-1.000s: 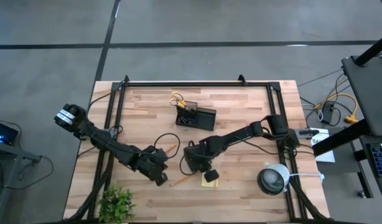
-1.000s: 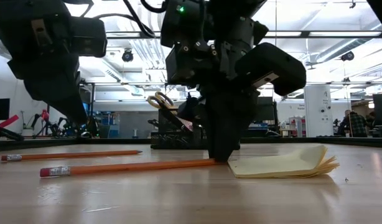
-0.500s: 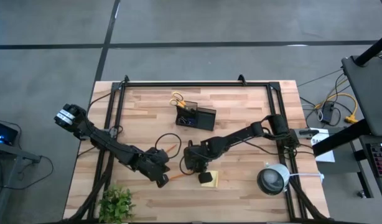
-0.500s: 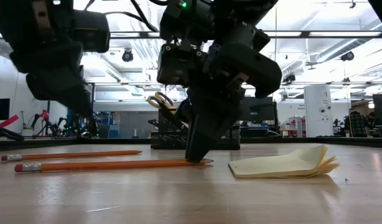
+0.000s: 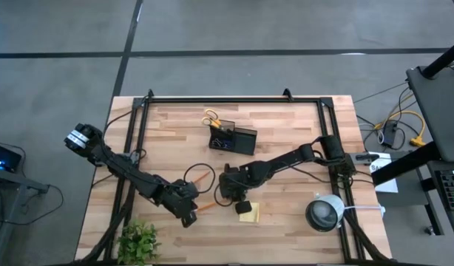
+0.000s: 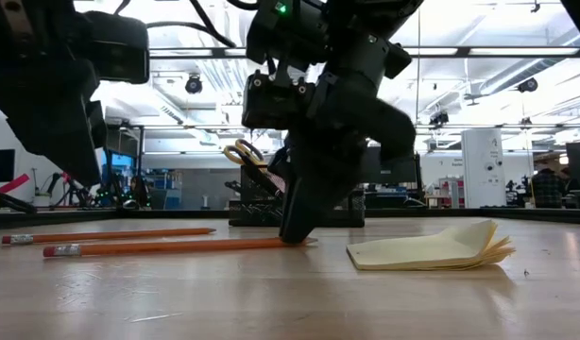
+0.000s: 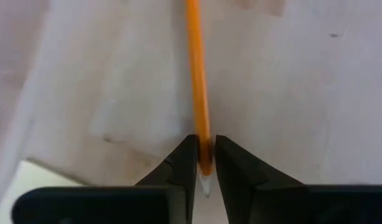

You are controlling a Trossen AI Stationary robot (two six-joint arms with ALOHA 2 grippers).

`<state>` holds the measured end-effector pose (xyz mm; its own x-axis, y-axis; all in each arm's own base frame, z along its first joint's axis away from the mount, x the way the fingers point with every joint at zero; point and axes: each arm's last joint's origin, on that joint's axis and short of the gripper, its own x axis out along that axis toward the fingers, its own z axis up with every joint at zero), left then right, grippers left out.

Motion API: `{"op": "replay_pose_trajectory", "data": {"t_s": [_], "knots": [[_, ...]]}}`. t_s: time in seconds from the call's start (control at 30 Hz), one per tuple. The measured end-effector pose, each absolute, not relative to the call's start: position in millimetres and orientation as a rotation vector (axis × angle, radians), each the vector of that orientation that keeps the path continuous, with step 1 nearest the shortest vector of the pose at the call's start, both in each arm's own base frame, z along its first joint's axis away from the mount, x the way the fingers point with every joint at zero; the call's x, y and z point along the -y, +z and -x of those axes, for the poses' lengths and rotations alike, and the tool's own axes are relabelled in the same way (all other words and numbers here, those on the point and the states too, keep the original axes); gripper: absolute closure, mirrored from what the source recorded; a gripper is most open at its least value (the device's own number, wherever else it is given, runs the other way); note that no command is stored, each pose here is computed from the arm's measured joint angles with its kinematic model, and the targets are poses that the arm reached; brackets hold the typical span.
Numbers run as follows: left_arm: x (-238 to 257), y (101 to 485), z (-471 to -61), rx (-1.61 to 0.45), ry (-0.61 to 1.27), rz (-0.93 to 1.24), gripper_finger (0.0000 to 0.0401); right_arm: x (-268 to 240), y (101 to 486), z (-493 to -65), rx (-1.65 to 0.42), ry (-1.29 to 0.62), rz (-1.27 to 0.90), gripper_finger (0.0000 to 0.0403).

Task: Pick and place office supplies into organizer
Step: Put the bottom orange pencil into the black organizer bin

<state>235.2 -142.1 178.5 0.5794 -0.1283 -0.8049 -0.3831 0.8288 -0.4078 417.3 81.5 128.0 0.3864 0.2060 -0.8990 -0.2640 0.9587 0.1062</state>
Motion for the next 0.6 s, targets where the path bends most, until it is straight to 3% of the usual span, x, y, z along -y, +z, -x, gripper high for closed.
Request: {"op": "replay_pose_trajectory", "data": {"t_s": [0.6], "knots": [[141, 177, -234, -0.960, 0.182, 0.579, 0.0399, -81, 154, -412, -1.164, 0.323, 0.086, 0.0282]]}}
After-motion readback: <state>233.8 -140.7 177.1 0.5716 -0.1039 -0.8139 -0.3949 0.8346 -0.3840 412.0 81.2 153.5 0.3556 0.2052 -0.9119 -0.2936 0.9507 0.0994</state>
